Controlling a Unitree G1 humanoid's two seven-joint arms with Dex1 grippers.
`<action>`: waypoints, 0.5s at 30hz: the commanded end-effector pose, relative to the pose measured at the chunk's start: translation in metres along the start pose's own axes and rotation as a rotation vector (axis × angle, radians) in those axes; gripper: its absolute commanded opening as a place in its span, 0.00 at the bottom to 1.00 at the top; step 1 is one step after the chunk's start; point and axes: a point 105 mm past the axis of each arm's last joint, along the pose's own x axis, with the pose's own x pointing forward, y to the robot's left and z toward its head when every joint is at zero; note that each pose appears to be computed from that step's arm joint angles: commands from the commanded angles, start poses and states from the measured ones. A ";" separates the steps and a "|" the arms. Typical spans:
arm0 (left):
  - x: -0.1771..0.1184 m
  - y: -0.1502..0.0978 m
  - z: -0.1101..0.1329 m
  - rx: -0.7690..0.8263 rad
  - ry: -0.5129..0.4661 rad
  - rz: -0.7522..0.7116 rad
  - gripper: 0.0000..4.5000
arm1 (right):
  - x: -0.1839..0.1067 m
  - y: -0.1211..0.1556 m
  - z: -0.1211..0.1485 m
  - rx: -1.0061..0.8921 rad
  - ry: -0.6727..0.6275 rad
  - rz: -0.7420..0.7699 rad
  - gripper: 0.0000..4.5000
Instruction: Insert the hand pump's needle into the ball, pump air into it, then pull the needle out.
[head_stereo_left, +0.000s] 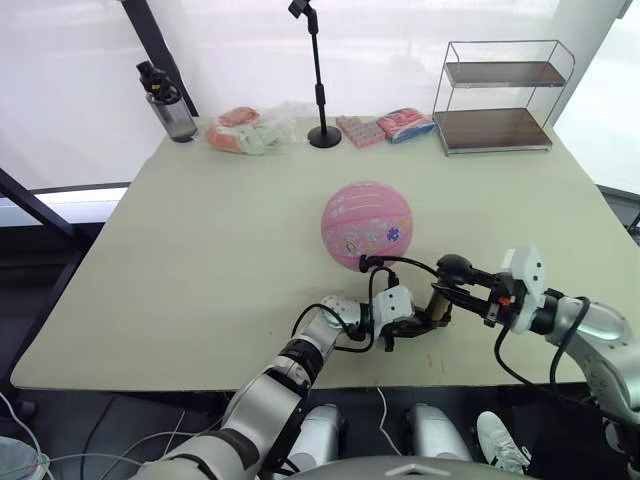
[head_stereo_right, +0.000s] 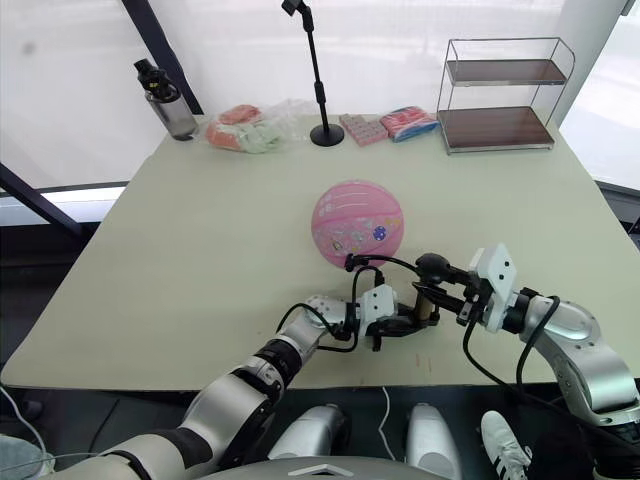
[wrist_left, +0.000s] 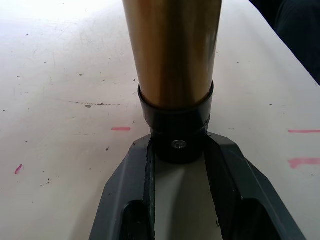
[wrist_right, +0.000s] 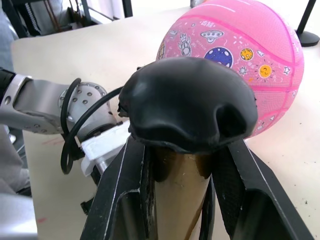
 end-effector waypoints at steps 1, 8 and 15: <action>-0.004 -0.021 -0.030 -0.086 0.084 -0.051 0.24 | -0.014 -0.005 0.027 -0.042 -0.022 0.007 0.24; -0.003 -0.022 -0.030 -0.087 0.081 -0.057 0.24 | -0.041 -0.019 0.084 -0.099 -0.080 0.001 0.24; -0.003 -0.022 -0.029 -0.084 0.080 -0.056 0.24 | -0.056 -0.020 0.133 -0.135 -0.154 0.007 0.24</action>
